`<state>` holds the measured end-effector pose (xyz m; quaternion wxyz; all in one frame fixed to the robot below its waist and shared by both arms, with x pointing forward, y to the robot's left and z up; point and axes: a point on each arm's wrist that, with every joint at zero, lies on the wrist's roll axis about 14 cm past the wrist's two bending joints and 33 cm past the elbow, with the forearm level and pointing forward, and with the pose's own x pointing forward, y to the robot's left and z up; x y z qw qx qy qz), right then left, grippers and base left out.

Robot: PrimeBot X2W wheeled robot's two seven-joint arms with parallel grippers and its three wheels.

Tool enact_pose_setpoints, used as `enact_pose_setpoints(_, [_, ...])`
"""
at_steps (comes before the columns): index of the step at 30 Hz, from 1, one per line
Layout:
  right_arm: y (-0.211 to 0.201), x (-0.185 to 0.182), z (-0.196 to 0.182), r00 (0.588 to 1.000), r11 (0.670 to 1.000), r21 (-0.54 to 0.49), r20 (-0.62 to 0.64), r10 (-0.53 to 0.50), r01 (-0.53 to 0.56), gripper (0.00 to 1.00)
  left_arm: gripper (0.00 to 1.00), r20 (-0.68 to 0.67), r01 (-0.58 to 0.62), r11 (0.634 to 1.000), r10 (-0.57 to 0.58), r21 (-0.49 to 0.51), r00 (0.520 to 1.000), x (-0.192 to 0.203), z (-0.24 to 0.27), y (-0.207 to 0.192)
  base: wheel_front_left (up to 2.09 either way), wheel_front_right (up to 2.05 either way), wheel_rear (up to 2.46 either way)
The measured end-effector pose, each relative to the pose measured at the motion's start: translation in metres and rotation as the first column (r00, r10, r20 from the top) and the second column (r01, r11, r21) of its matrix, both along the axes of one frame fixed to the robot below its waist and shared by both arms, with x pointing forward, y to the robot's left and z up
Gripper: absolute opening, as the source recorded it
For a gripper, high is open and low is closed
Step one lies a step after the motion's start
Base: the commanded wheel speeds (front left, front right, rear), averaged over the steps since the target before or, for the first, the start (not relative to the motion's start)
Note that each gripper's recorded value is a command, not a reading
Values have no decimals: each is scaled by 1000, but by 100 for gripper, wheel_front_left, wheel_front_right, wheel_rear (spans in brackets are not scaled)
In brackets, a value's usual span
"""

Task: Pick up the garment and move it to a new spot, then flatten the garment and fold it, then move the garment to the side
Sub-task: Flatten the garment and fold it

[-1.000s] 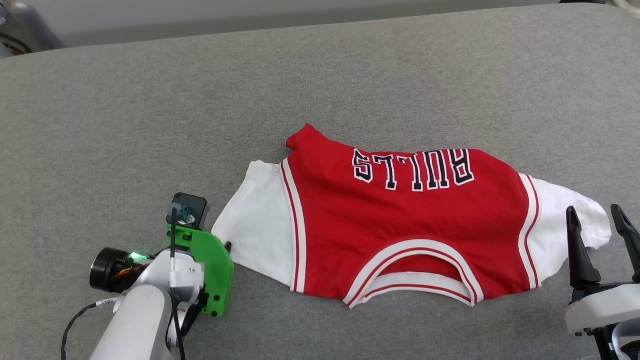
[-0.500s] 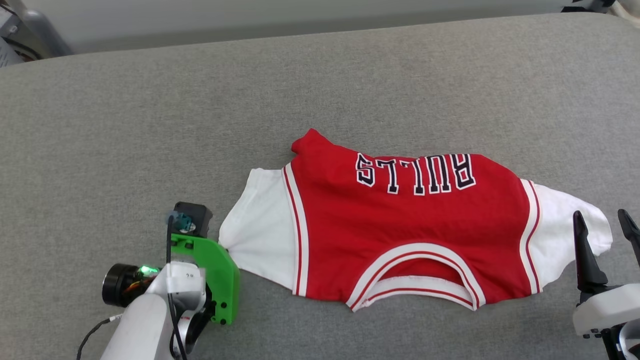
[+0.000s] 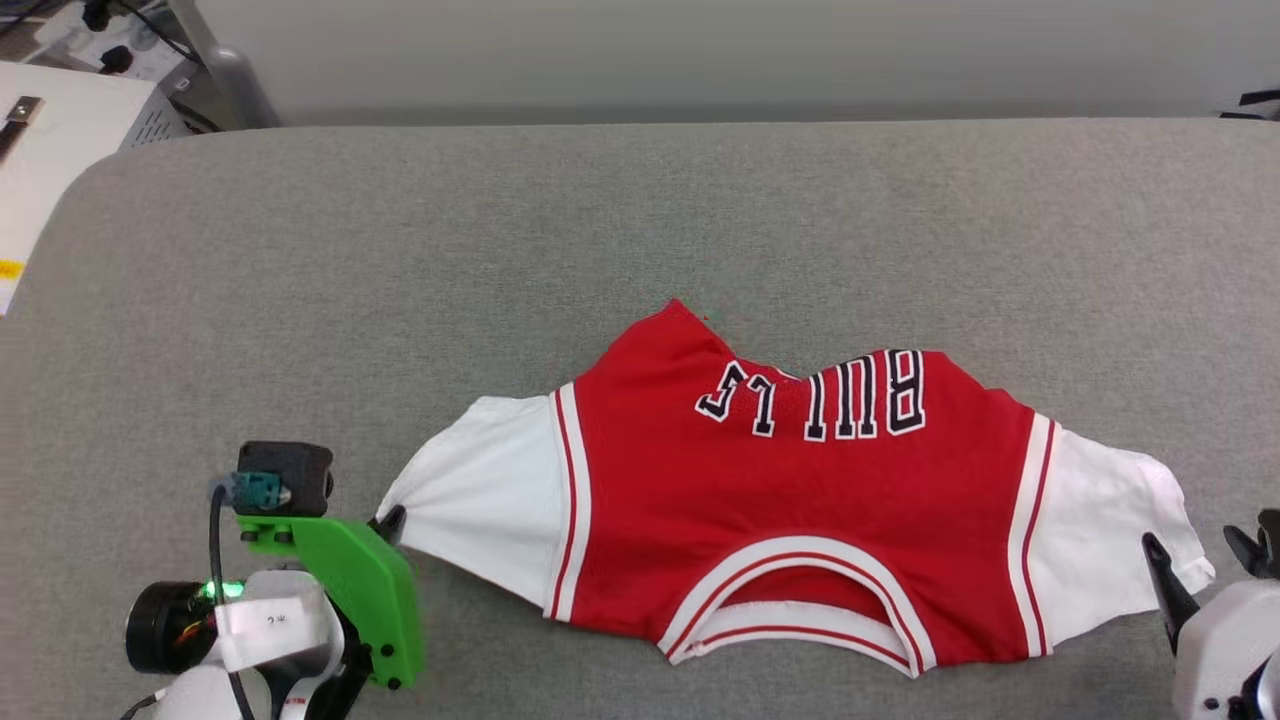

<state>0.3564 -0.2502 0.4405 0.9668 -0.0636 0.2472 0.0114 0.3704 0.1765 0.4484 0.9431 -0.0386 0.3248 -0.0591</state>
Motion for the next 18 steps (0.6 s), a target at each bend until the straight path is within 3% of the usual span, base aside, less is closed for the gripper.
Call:
enact_pose_setpoints(4, [-8,-5,-10,991,1000,6,-135,-23,24,100,0,15,5,999,-4,-33,1000,-12,12,-3,0,0,0])
enact_pose_setpoints(7, [-8,-13,-22,967,996,66,-251,-39,58,100,0,13,20,999,-20,-39,1000,-17,17,-7,0,0,0])
enact_pose_setpoints(9, [-13,-19,-30,941,997,51,-336,-41,61,100,0,8,33,998,-32,-46,999,-18,18,-11,0,0,0])
enact_pose_setpoints(14, [-28,-8,-28,918,998,11,-391,-59,69,100,0,-22,54,997,-56,-49,998,-21,13,-17,0,0,0])
enact_pose_setpoints(16, [-31,-4,-50,875,998,-5,-480,-60,65,100,0,-57,63,997,-66,-52,996,-23,4,-20,0,0,0])
enact_pose_setpoints(18, [-29,-3,-58,862,998,-3,-503,-55,61,100,0,-67,64,996,-68,-54,995,-23,2,-21,0,0,0])
